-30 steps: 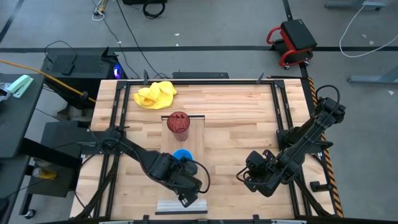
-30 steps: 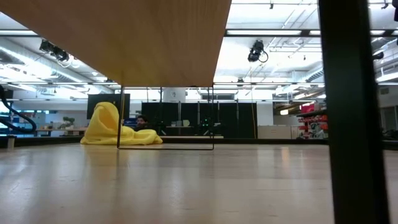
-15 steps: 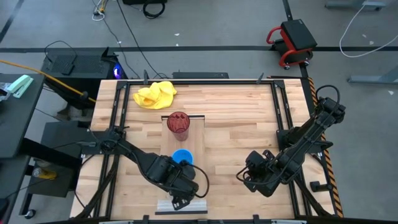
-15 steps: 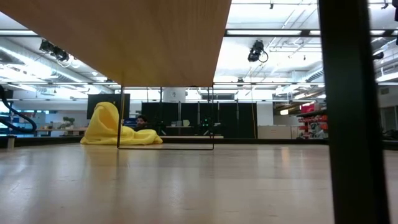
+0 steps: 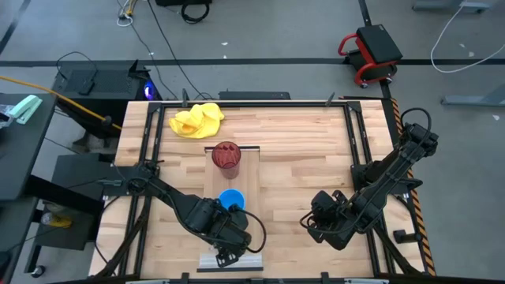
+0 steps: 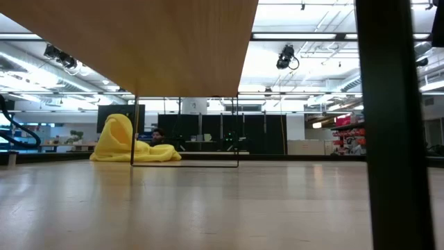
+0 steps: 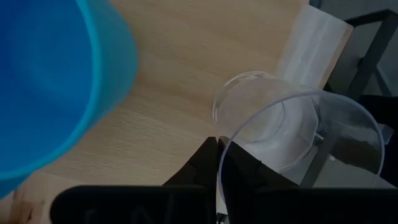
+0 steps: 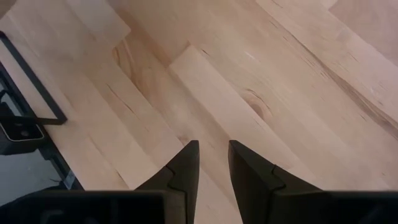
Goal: Stack small to large cups/mugs on shelf
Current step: Put the transparent mug on the shelf
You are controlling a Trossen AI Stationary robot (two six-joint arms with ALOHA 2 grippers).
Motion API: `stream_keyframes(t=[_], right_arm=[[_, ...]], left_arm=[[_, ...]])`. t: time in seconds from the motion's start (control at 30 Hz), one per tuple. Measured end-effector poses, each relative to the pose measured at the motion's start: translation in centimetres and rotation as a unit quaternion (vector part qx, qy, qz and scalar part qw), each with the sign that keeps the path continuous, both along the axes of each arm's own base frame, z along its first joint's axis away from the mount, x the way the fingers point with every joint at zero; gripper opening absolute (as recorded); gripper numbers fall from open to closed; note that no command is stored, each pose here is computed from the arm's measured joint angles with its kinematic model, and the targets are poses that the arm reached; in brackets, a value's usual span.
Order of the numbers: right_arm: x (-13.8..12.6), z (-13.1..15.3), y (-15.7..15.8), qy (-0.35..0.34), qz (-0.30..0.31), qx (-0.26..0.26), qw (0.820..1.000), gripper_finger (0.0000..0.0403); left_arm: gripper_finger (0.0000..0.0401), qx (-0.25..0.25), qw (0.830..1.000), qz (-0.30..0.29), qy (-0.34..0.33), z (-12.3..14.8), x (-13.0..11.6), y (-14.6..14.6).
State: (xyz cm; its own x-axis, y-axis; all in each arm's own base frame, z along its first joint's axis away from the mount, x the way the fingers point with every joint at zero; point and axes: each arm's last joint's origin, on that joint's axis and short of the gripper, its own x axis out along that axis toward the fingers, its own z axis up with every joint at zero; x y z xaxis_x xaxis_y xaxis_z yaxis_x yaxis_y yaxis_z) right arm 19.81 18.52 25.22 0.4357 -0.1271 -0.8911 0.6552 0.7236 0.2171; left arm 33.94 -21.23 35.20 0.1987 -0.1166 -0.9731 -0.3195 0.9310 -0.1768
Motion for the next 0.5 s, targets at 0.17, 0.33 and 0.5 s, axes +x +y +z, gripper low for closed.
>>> stream_keyframes(t=[0.17,0.33,0.5], right_arm=[[0.02,0.01,-0.01,-0.003,-0.001,-0.002,1.0,0.0094],[0.03,0.02,-0.02,-0.005,-0.001,-0.004,1.0,0.0094],[0.05,0.03,-0.04,-0.008,-0.002,-0.008,1.0,0.0094]], left_arm=[[0.0027,0.0,1.0,0.0,0.0,0.0,-0.02,-0.04],[0.0043,-0.001,1.0,0.004,0.001,0.0,0.0,0.0],[0.0057,-0.007,1.0,0.013,0.004,0.0,-0.02,-0.03]])
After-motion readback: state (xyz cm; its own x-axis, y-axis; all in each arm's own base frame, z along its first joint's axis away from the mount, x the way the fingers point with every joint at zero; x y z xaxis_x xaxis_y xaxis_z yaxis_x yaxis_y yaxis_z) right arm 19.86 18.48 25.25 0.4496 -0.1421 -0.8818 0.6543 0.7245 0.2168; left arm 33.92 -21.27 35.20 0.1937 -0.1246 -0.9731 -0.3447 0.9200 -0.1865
